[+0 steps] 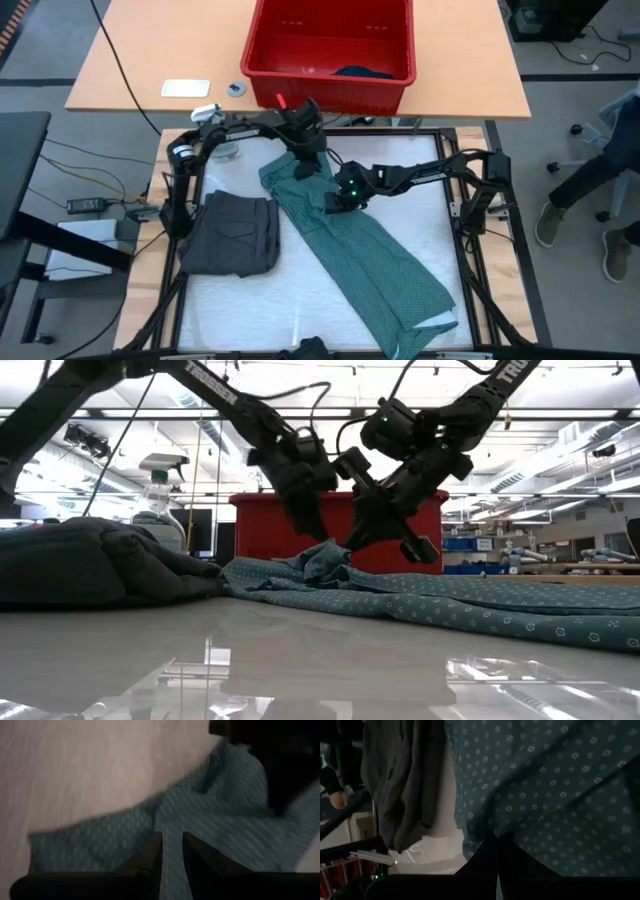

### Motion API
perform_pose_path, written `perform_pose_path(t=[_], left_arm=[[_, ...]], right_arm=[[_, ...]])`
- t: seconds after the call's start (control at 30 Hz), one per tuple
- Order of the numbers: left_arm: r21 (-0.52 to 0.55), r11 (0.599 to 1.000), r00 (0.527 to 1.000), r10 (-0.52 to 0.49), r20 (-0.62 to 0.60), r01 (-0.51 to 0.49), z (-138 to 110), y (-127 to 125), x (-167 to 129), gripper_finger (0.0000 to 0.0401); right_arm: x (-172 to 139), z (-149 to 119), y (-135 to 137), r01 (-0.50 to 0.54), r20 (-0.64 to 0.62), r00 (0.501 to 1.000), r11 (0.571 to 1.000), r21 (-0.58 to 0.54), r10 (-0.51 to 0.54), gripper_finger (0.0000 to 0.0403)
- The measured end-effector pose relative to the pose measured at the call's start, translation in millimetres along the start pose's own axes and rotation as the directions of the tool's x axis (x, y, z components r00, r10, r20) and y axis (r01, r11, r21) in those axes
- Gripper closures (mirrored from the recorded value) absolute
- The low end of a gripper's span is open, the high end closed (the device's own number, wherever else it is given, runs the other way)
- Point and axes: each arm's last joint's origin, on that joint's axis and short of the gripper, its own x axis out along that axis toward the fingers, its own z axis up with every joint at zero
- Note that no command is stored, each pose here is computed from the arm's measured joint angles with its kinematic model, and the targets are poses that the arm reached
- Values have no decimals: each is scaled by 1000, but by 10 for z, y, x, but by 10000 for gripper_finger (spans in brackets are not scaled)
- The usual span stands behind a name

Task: Fold Laundry from Bin
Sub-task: Fold the green polo shirt on the table

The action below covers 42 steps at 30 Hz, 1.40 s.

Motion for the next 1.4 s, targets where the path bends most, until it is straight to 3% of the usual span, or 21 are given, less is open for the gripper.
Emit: perform_pose_path(t=[0.17, 0.4, 0.67, 0.93, 1.2, 1.4], left_arm=[[-55, 998, 1000, 1, -20, -2, -55, 79, 252, 323], [-115, 993, 995, -45, -92, 34, -191, 128, 372, 323], [-90, 992, 991, -95, -94, 87, -198, 78, 459, 324], [-90, 992, 991, -98, -86, 90, -195, 84, 457, 394], [-94, 991, 987, -111, -114, 100, -210, 50, 411, 399], [-94, 993, 987, -88, -136, 75, -153, -67, 44, 400]], right_arm=[[1, -19, 13, -5, -9, 1000, 1000, 19, 5, 394], [9, -45, 27, -10, -23, 1000, 999, 31, 11, 394], [9, -44, 26, -10, -23, 1000, 999, 31, 11, 394], [9, -45, 24, -8, -23, 1000, 999, 31, 8, 394], [7, -41, 21, -3, -17, 1000, 999, 32, 4, 394], [-39, -39, 68, -45, -80, 996, 999, 14, 46, 395]])
